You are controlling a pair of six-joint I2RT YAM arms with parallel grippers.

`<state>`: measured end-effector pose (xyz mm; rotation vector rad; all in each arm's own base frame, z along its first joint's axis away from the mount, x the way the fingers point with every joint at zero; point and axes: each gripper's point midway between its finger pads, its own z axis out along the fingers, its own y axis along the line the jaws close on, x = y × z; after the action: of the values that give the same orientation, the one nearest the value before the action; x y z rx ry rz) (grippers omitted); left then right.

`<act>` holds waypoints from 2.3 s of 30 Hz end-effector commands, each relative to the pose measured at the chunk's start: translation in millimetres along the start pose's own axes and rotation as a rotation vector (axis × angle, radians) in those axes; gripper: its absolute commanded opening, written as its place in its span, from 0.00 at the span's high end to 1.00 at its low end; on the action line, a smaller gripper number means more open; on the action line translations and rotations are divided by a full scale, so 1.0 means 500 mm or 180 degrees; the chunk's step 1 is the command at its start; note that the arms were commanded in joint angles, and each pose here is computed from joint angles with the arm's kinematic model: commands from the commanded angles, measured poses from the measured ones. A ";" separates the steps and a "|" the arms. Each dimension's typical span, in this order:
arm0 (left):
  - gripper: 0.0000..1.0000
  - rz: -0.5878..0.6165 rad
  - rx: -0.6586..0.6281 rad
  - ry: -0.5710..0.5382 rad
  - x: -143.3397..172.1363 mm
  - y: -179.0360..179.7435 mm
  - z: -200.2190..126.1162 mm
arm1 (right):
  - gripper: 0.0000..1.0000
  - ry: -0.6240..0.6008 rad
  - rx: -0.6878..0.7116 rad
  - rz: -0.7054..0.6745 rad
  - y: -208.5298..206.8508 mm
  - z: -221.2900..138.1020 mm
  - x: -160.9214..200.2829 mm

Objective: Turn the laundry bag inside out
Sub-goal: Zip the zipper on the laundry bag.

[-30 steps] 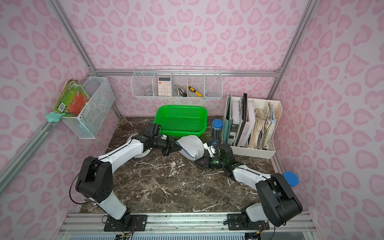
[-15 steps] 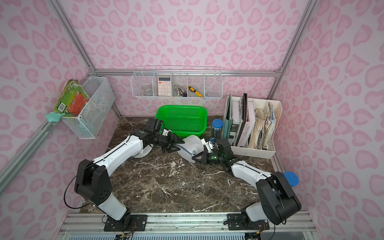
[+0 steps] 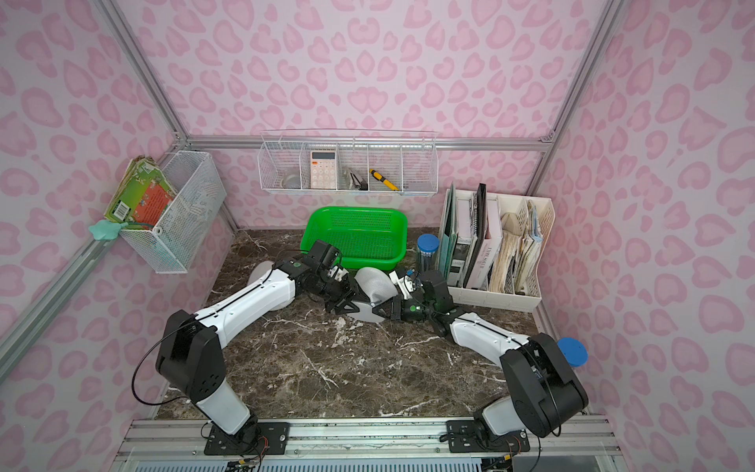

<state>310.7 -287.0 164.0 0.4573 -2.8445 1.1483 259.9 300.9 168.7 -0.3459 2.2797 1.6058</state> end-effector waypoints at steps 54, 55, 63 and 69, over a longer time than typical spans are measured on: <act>0.63 0.0324 -0.0277 0.0265 -0.001 0.006 0.015 | 1.00 0.0141 0.0107 -0.0248 0.013 0.010 0.018; 0.70 0.0320 -0.0280 0.0245 -0.003 0.005 0.015 | 1.00 0.0143 0.0111 -0.0246 0.011 0.010 0.020; 1.00 -0.0050 -0.0214 0.0037 -0.049 0.021 -0.022 | 1.00 0.0175 0.0188 -0.0173 -0.010 -0.007 0.055; 1.00 -0.0662 0.0243 -0.0068 -0.103 0.069 -0.072 | 1.00 0.0166 0.0255 -0.0064 -0.039 -0.032 0.089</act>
<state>335.5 -236.5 157.6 0.6438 -2.7442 1.1387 230.4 284.6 144.4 -0.3980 2.3472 1.5069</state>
